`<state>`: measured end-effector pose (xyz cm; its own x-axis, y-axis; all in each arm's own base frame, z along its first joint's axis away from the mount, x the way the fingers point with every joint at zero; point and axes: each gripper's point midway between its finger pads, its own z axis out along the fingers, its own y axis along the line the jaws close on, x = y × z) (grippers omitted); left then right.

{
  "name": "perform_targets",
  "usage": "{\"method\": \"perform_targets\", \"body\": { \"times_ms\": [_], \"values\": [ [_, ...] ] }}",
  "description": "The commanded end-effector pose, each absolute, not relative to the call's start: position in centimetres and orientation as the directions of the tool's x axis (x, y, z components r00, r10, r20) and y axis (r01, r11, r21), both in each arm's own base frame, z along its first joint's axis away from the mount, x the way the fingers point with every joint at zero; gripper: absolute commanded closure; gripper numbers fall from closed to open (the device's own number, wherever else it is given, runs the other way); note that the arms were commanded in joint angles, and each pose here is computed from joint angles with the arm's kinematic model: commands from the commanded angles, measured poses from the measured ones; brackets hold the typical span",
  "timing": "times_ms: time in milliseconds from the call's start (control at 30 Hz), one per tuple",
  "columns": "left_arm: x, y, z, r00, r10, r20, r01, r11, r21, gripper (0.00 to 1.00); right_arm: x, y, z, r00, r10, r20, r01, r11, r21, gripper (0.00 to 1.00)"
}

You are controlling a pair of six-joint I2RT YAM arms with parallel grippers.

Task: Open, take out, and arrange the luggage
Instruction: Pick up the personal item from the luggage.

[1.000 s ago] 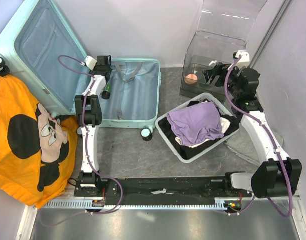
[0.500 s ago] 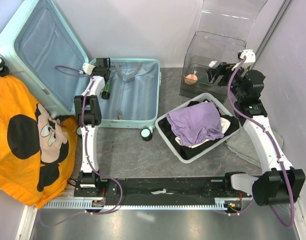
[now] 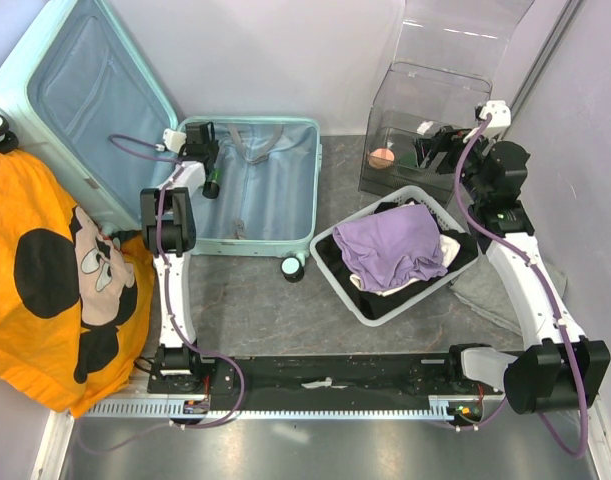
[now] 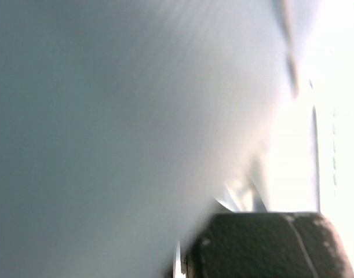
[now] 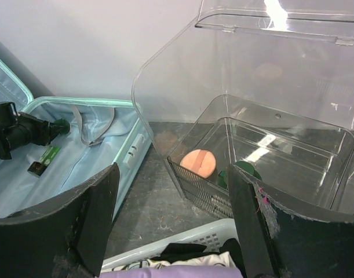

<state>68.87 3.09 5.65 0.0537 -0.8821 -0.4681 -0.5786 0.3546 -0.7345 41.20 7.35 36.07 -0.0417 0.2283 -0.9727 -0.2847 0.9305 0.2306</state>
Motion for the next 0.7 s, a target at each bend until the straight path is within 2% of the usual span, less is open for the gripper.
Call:
{"method": "perform_targets", "body": {
  "times_ms": [0, 33, 133, 167, 233, 267, 300, 467, 533, 567, 667],
  "values": [
    [68.7, 1.5, 12.4, 0.054, -0.877, -0.477, -0.390, 0.422, -0.819, 0.98, 40.7, 7.5, 37.0, -0.013, 0.234, -0.972, -0.304, 0.925, 0.226, 0.18],
    [68.5, 1.3, 15.8, 0.083, -0.870, -0.487, -0.321, 0.439, -0.839, 0.98, 40.7, 7.6, 37.0, -0.014, 0.239, -0.971, -0.308, 0.923, 0.232, 0.18],
    [67.0, 0.5, 16.4, 0.050, -0.854, -0.518, -0.287, 0.485, -0.826, 0.98, 40.9, 7.9, 36.9, -0.020, 0.251, -0.968, -0.322, 0.915, 0.244, 0.18],
    [66.6, -0.2, 18.5, 0.045, -0.852, -0.521, -0.234, 0.498, -0.835, 0.98, 41.0, 8.0, 36.7, -0.027, 0.252, -0.967, -0.323, 0.914, 0.247, 0.18],
    [65.3, -0.7, 17.7, 0.014, -0.850, -0.526, -0.226, 0.510, -0.830, 0.98, 41.3, 8.1, 36.3, -0.039, 0.255, -0.966, -0.326, 0.911, 0.253, 0.18],
    [64.7, -1.3, 20.0, 0.015, -0.852, -0.524, -0.155, 0.516, -0.843, 0.98, 41.4, 8.2, 36.3, -0.042, 0.256, -0.966, -0.329, 0.909, 0.255, 0.18],
    [63.8, -1.7, 18.4, -0.014, -0.852, -0.524, -0.165, 0.519, -0.839, 0.98, 41.5, 8.2, 36.3, -0.042, 0.259, -0.965, -0.330, 0.908, 0.258, 0.18],
    [59.7, -4.8, 18.0, -0.147, -0.855, -0.498, -0.063, 0.511, -0.858, 0.98, 41.8, 8.9, 36.2, -0.061, 0.286, -0.956, -0.358, 0.888, 0.288, 0.18],
    [58.3, -5.3, 20.0, -0.152, -0.840, -0.521, 0.010, 0.525, -0.851, 0.98, 41.9, 9.4, 36.3, -0.062, 0.292, -0.954, -0.386, 0.875, 0.293, 0.18],
    [57.0, -8.1, 19.7, -0.226, -0.819, -0.527, 0.054, 0.529, -0.847, 0.98, 41.9, 9.7, 36.3, -0.065, 0.298, -0.952, -0.404, 0.865, 0.298, 0.18],
    [54.9, -9.1, 21.2, -0.278, -0.777, -0.565, 0.136, 0.550, -0.824, 0.98, 42.2, 11.2, 36.5, -0.081, 0.342, -0.936, -0.475, 0.812, 0.338, 0.19]
  ]
}}
